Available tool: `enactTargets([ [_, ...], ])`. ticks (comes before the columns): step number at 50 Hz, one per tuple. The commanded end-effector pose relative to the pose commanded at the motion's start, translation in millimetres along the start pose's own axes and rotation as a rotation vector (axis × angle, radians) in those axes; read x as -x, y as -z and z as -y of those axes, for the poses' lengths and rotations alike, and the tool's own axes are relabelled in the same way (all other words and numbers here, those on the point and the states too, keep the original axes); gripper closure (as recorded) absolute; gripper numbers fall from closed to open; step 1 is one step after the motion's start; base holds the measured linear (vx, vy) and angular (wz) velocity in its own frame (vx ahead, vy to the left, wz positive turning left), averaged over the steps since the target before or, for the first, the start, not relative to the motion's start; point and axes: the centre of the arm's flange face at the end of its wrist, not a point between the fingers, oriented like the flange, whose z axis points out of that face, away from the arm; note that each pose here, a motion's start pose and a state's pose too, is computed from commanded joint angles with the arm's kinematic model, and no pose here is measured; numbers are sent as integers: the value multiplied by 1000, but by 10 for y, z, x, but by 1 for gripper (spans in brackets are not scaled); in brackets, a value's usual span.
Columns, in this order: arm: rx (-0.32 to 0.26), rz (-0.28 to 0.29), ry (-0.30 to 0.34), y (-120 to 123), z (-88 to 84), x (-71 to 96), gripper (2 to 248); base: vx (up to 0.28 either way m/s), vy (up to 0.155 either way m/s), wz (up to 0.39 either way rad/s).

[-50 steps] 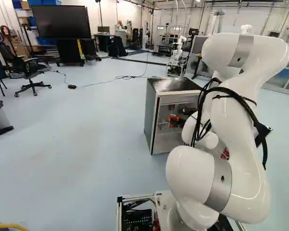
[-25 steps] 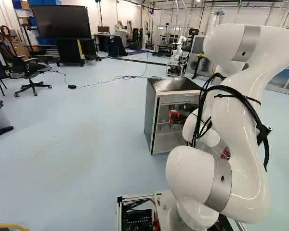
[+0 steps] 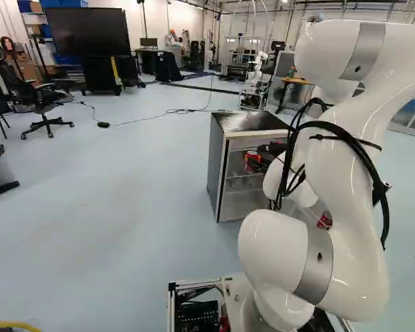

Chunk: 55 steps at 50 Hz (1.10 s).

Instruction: Grab a drink from the fridge

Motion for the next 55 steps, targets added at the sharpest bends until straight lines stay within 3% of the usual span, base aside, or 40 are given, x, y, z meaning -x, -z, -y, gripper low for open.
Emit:
enactTargets([
  [55, 149, -109, 41, 203, -64, -575, 160, 0, 0, 0],
])
